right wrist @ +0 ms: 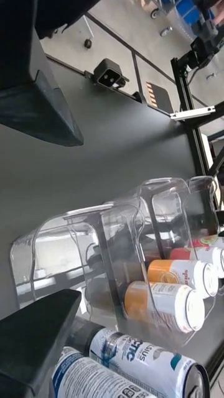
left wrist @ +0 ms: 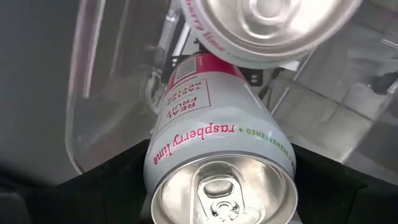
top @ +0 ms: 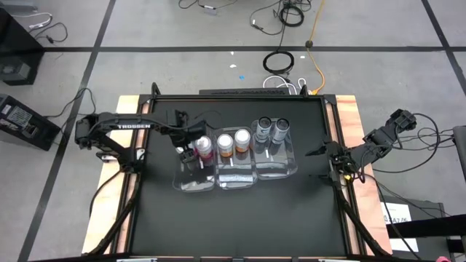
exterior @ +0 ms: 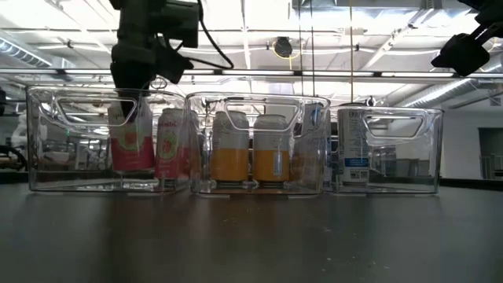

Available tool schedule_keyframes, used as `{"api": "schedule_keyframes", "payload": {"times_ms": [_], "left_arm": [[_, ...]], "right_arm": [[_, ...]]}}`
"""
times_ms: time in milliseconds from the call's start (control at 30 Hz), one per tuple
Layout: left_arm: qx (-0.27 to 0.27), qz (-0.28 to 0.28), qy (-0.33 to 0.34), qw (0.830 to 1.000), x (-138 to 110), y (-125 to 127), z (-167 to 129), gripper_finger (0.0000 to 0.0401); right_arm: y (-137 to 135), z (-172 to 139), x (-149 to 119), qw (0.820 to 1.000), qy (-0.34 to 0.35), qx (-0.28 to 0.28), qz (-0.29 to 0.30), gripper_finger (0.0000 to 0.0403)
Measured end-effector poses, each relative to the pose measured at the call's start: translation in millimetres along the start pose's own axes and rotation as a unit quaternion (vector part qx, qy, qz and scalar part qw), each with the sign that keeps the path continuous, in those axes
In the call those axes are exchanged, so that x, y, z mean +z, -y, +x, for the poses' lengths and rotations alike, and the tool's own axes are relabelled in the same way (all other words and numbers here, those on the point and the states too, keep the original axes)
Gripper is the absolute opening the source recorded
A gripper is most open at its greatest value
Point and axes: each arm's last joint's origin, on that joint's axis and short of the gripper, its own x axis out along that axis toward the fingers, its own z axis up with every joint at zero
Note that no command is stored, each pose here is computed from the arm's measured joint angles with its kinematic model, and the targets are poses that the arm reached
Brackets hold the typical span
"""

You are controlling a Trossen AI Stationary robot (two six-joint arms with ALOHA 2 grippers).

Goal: Sort soda cans
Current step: Put the red soda can into the transparent bin

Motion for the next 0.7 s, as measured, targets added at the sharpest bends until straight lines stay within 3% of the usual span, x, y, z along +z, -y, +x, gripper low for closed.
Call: {"api": "schedule_keyframes", "payload": {"times_ms": [700], "left_arm": [[0.003, 0.035, -0.030, 0.999, 8.0, -4.3, 15.0, 0.0327]], "right_arm": [[0.1, 0.0, -0.1, 1.000, 0.000, -0.001, 0.005, 0.0389]]}}
